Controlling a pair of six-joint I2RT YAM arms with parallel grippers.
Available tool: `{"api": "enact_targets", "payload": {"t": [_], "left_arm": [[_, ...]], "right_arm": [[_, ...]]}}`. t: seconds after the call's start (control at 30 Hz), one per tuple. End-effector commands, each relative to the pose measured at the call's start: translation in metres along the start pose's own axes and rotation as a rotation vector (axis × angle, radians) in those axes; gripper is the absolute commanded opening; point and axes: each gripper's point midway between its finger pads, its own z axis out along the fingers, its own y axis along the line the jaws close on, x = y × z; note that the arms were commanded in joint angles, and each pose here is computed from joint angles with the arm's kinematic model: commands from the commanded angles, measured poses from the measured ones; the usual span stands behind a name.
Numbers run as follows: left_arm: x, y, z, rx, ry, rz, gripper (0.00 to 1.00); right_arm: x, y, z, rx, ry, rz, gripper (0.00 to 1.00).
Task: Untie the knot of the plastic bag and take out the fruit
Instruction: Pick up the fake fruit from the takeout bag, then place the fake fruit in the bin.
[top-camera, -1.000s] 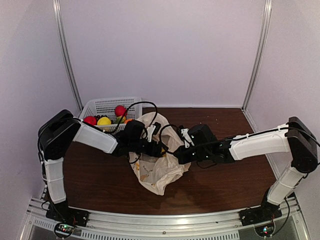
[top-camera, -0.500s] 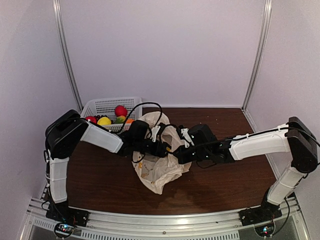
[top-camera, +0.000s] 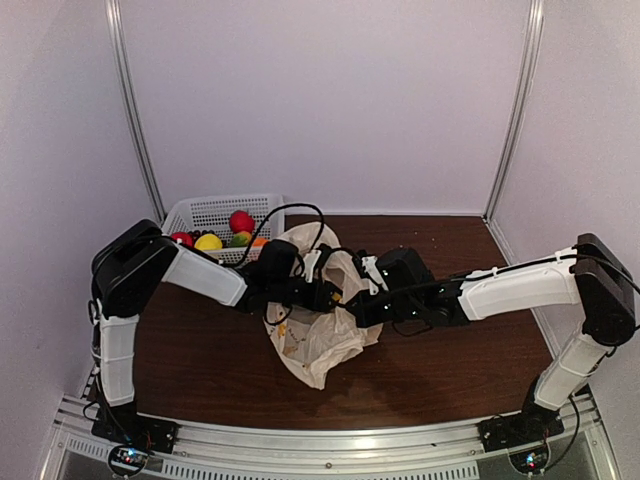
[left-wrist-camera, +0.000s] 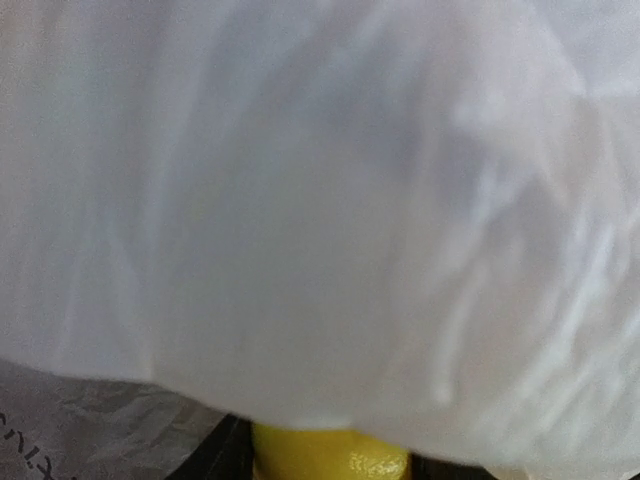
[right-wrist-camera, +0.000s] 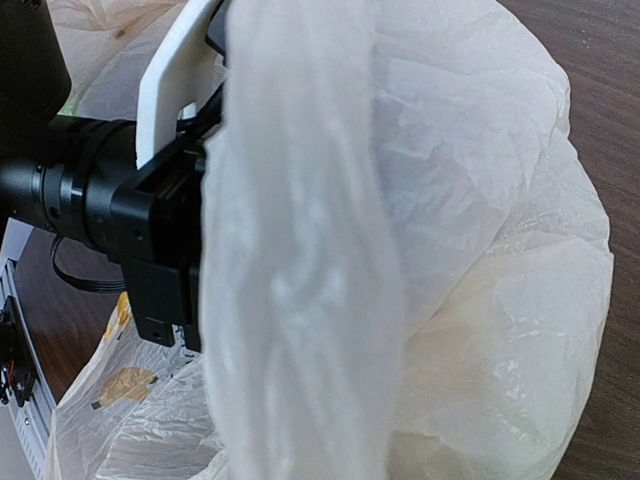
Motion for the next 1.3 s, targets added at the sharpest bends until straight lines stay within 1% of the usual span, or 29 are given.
{"api": "enact_targets", "payload": {"t": [0.0, 0.17, 0.23, 0.5, 0.67, 0.77, 0.97, 1.13, 1.27], "left_arm": [[-0.012, -0.005, -0.016, -0.031, -0.048, 0.009, 0.47], [-0.034, -0.018, -0.058, -0.076, -0.149, 0.021, 0.44], [-0.035, -0.021, -0.073, -0.094, -0.171, 0.021, 0.44], [-0.021, -0.017, -0.108, -0.174, -0.154, 0.006, 0.43], [-0.024, -0.011, -0.130, -0.250, -0.192, 0.012, 0.43], [-0.029, -0.021, -0.138, -0.221, -0.206, 0.019, 0.43], [-0.039, -0.057, -0.153, -0.082, -0.214, 0.050, 0.43], [-0.041, -0.081, -0.173, -0.005, -0.215, 0.080, 0.43], [-0.049, -0.096, -0.196, 0.007, -0.230, 0.086, 0.43]], "right_arm": [[-0.003, -0.004, -0.003, 0.007, -0.013, 0.019, 0.00], [-0.008, -0.005, -0.009, 0.012, -0.033, 0.023, 0.00], [-0.009, -0.005, -0.010, 0.013, -0.037, 0.025, 0.00], [-0.008, -0.007, -0.011, 0.011, -0.037, 0.030, 0.00], [-0.008, -0.007, -0.012, 0.012, -0.038, 0.032, 0.00], [-0.008, -0.007, -0.012, 0.011, -0.036, 0.032, 0.00], [-0.011, -0.007, -0.014, 0.014, -0.047, 0.034, 0.00], [-0.012, -0.005, -0.014, 0.010, -0.050, 0.034, 0.00], [-0.013, -0.004, -0.014, 0.005, -0.052, 0.035, 0.00]]}}
